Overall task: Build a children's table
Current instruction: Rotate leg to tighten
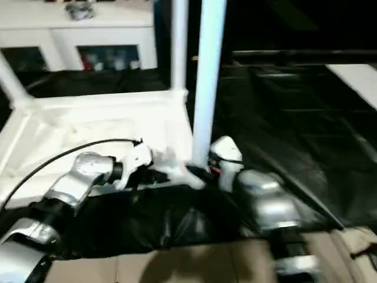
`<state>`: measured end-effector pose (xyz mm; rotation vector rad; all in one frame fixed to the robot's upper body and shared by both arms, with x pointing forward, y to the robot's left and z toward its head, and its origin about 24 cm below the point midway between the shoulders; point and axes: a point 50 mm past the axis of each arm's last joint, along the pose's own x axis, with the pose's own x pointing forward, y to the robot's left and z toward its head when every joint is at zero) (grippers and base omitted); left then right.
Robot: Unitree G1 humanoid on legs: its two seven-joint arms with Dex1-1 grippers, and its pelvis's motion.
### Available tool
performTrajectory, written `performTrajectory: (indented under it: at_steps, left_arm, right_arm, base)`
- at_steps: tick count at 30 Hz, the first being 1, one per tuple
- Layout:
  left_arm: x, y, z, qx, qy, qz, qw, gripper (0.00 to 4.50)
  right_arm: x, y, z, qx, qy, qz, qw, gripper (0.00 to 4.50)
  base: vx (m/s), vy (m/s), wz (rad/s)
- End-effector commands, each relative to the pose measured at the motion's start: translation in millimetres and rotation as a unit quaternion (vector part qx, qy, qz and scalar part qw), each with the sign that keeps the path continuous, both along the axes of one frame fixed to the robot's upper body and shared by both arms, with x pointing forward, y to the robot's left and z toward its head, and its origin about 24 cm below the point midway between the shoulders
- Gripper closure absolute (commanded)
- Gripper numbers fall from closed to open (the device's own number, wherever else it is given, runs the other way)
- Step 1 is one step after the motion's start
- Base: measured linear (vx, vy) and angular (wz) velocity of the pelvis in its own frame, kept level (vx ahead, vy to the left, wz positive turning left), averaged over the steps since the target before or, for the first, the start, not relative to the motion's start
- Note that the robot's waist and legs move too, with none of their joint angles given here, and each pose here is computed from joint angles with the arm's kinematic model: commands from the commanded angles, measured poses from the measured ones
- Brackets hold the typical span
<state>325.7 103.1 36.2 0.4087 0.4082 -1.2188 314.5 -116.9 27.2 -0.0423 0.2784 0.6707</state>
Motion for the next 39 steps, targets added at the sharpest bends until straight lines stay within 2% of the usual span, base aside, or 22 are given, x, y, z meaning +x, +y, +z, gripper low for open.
performTrajectory:
  at_steps: [1,3,4,7,9,10,15,17,19,21,28,32,34,39]
  left_arm:
    - [-2.3,-35.7,2.5,-0.023,-0.006,-0.022,0.999,4.5]
    - [-0.5,-47.7,5.5,-0.033,-0.011,-0.018,0.999,4.5]
    - [0.3,-50.0,6.7,-0.034,-0.013,-0.018,0.999,4.5]
    - [2.2,-53.1,8.8,-0.034,-0.02,-0.015,0.999,4.5]
    - [2.8,-52.5,9.5,-0.032,-0.024,-0.017,0.999,4.5]
    - [2.8,-52.5,9.5,-0.032,-0.024,-0.017,0.999,4.5]
    - [0.1,-38.6,8.4,-0.029,-0.027,-0.041,0.998,4.5]
    - [-1.7,-33.2,8.1,-0.03,-0.025,-0.05,0.998,4.5]
    - [-5.3,-20.8,6.3,-0.025,-0.015,-0.065,0.997,4.5]
    - [-7.8,-13.9,5.5,-0.023,-0.01,-0.077,0.997,4.5]
    - [-14.7,5.0,6.6,-0.018,0.01,-0.12,0.993,4.5]
    - [-15.8,14.9,8.0,-0.006,0.018,-0.133,0.991,4.5]
    - [-15.9,17.9,9.0,-0.004,0.022,-0.138,0.99,4.5]
    - [-16.2,22.4,9.7,0.0,0.028,-0.144,0.989,4.5]
  right_arm:
    - [-14.0,35.1,-32.0,-0.006,0.09,0.019,0.996,2.52]
    - [-1.8,51.1,-26.0,0.003,0.086,-0.033,0.996,2.52]
    - [0.7,56.0,-22.7,0.003,0.077,-0.028,0.997,2.52]
    - [4.3,61.5,-16.7,0.005,0.062,-0.026,0.998,2.52]
    - [4.9,57.7,-15.0,0.011,0.058,-0.027,0.998,1.85]
    - [4.9,57.7,-15.0,0.011,0.058,-0.027,0.998,1.85]
    - [-1.4,26.9,-21.0,-0.03,0.034,0.006,0.999,1.38]
    - [-4.1,14.4,-22.4,-0.042,0.028,0.019,0.999,1.38]
    - [-11.5,-7.8,-21.4,-0.05,0.02,0.064,0.996,1.38]
    - [-15.4,-18.4,-19.3,-0.052,0.017,0.093,0.994,1.38]
    - [-19.5,-31.7,-5.9,-0.045,0.012,0.183,0.982,1.38]
    - [-25.6,-31.6,2.0,-0.032,0.024,0.268,0.963,1.38]
    - [-28.0,-33.9,4.2,-0.033,0.034,0.299,0.953,1.66]
    - [-29.5,-36.1,8.0,-0.032,0.048,0.34,0.939,1.91]
  base:
    - [-0.055,0.021,-0.09]
    - [-0.05,0.023,-0.06]
    - [0.0,0.0,0.0]
    - [0.0,0.0,0.0]
    - [0.0,0.0,0.0]
    - [0.0,0.0,0.0]
    - [0.0,0.0,0.0]
    - [0.031,-0.007,0.02]
    - [0.07,-0.015,0.03]
    - [0.086,-0.015,0.01]
    - [0.026,0.002,0.0]
    - [0.0,0.0,0.0]
    - [0.0,0.0,0.0]
    - [0.0,0.0,0.0]
